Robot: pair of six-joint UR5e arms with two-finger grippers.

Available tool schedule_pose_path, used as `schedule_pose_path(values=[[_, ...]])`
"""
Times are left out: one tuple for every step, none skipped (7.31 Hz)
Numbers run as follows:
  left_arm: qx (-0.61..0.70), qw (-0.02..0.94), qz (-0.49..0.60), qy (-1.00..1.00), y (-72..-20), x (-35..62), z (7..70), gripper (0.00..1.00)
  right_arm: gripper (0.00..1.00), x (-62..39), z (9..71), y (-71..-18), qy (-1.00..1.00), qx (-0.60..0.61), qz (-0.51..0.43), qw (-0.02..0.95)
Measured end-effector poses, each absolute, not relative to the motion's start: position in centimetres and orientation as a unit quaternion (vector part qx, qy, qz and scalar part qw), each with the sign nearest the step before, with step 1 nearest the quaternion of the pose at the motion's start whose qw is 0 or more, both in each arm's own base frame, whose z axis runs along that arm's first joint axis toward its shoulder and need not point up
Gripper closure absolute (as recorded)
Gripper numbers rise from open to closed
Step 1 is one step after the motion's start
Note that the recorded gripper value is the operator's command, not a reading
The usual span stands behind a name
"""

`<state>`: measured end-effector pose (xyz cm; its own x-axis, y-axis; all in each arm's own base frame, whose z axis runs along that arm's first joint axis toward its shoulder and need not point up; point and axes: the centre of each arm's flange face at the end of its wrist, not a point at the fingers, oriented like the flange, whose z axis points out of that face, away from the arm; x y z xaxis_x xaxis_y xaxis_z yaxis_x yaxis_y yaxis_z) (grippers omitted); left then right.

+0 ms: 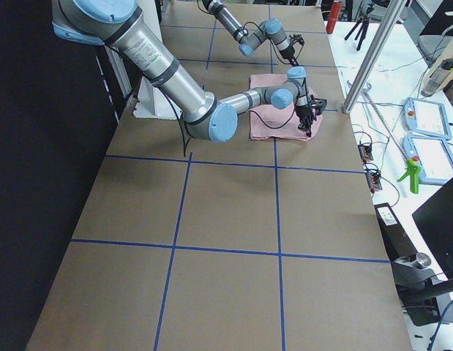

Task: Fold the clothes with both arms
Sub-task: 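Release the hem at the collar and raise both grippers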

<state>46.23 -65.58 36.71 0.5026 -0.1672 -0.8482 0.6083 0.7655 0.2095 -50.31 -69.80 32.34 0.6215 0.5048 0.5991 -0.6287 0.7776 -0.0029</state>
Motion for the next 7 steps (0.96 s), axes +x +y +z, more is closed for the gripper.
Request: schedule_pose_path(values=[[0.253, 0.826, -0.233, 0.446, -65.6, 46.0, 36.9, 0.74, 0.71, -50.5, 32.3, -69.7, -0.299, 0.104, 0.316, 0.895], [0.255, 0.825, -0.234, 0.448, -65.6, 45.9, 37.1, 0.72, 0.70, -50.5, 32.3, -69.7, -0.299, 0.104, 0.316, 0.895], [0.255, 0.824, -0.235, 0.449, -65.7, 45.7, 37.2, 0.71, 0.64, -50.2, 32.1, -69.9, -0.301, 0.105, 0.318, 0.893], [0.254, 0.821, -0.236, 0.453, -66.1, 45.0, 36.8, 0.68, 0.58, -49.5, 31.2, -70.1, -0.309, 0.107, 0.321, 0.889], [0.245, 0.817, -0.232, 0.468, -66.7, 43.5, 36.0, 0.68, 0.55, -48.5, 30.2, -69.5, -0.327, 0.105, 0.320, 0.883], [0.228, 0.814, -0.223, 0.486, -67.2, 42.1, 35.2, 0.67, 0.53, -47.8, 30.2, -67.3, -0.350, 0.093, 0.314, 0.878], [0.217, 0.812, -0.215, 0.497, -67.3, 41.2, 34.8, 0.67, 0.52, -47.6, 31.0, -63.2, -0.373, 0.074, 0.314, 0.870]])
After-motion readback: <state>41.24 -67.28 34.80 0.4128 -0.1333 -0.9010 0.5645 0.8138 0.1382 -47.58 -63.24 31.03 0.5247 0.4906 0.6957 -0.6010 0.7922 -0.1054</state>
